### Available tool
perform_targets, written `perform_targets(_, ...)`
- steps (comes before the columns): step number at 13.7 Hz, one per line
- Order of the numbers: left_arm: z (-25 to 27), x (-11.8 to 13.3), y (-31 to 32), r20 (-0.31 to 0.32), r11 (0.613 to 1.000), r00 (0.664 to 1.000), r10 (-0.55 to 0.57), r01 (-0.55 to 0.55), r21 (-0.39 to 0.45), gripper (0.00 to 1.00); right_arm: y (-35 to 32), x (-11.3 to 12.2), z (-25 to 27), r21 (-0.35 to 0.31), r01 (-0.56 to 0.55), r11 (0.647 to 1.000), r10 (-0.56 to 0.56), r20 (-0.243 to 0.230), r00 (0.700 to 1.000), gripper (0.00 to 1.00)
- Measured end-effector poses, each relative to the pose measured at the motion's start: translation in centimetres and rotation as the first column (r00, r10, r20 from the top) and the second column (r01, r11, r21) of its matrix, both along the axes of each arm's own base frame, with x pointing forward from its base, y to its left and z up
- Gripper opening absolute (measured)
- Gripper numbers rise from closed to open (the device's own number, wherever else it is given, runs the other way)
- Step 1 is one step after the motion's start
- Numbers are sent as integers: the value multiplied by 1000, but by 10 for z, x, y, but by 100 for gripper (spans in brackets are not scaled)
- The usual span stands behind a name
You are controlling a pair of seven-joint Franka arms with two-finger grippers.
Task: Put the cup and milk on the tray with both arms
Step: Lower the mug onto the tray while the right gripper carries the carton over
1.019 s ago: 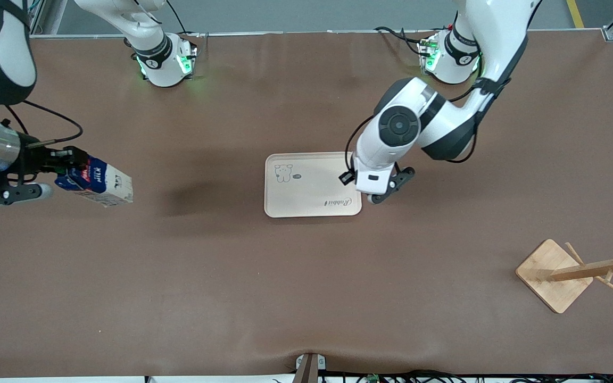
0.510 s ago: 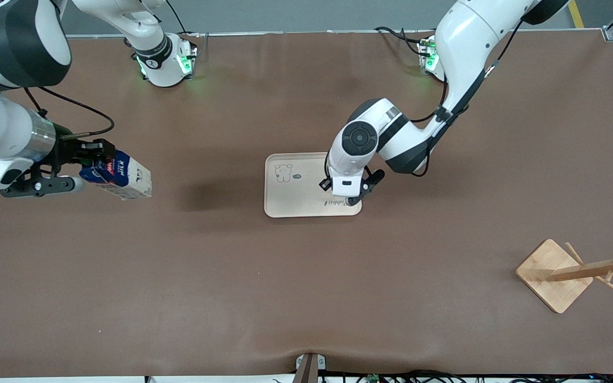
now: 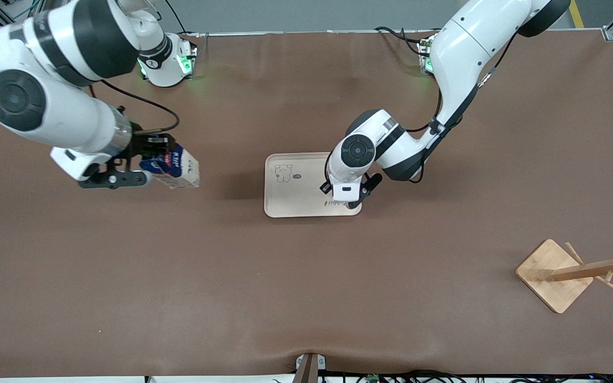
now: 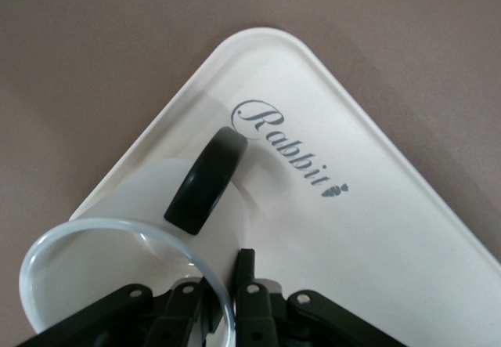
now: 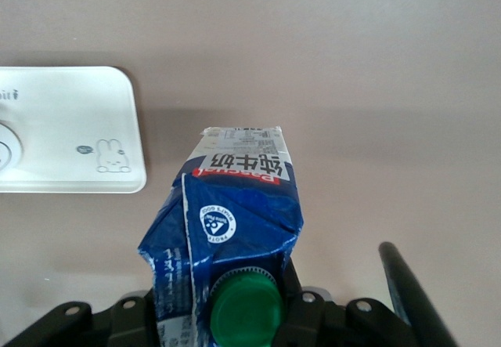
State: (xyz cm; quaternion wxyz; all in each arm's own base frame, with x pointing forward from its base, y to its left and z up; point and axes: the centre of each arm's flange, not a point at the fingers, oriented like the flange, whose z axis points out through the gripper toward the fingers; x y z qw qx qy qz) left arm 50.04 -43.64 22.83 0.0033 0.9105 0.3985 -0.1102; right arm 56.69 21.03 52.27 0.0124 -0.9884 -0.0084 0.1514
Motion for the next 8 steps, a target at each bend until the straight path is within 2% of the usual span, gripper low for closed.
perform_targets(1, 0, 1, 1, 0, 1000, 1000, 13, -13, 2, 13, 12, 1, -7, -2, 10, 1000, -10, 4, 1000, 51)
perform_targets(4, 3, 5, 2, 3, 999, 999, 43, -43, 2, 43, 57, -3, -26, -19, 45, 999, -45, 22, 999, 51)
perform_targets(8, 14, 12, 3, 1, 999, 999, 47, -47, 11, 83, 122, -17, -56, -20, 0, 1000, 1, 41, 999, 51)
